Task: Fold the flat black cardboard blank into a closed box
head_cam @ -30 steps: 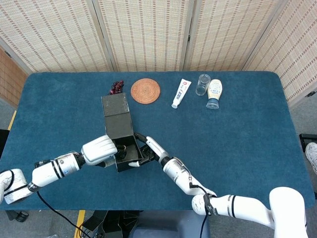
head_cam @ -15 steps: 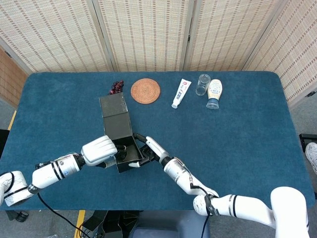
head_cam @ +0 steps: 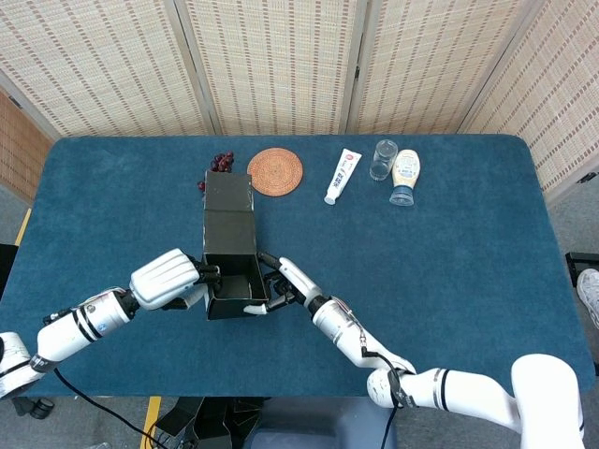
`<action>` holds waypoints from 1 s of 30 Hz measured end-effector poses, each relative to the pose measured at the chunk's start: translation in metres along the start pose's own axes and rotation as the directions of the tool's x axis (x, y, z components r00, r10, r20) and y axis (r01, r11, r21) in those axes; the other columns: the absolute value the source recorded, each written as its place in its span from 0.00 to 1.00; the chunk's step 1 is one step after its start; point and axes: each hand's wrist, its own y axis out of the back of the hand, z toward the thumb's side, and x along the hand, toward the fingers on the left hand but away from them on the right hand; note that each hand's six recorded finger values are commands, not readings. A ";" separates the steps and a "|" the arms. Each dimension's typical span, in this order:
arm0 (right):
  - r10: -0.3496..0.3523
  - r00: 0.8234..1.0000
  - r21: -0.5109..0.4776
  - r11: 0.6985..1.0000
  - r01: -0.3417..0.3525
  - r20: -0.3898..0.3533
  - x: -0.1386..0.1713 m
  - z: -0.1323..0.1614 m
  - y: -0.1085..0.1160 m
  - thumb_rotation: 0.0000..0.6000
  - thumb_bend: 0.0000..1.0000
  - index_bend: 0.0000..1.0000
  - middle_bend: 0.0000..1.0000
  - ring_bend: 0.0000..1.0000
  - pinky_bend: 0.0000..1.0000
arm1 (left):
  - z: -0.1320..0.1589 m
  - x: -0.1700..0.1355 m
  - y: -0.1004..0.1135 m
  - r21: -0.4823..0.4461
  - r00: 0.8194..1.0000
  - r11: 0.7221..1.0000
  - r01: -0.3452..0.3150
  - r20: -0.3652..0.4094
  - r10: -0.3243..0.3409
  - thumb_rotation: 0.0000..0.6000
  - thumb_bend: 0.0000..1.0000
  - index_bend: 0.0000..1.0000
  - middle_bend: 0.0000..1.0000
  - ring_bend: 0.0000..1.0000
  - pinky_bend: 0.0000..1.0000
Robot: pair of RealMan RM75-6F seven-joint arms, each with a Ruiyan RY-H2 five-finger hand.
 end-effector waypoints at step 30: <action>-0.045 0.998 0.179 0.983 0.038 0.035 -0.004 -0.019 0.005 1.00 0.40 0.30 0.40 0.69 0.98 | -0.022 -0.018 -0.002 -0.056 0.992 0.996 -0.075 -0.106 0.069 1.00 0.52 0.06 0.04 0.21 0.56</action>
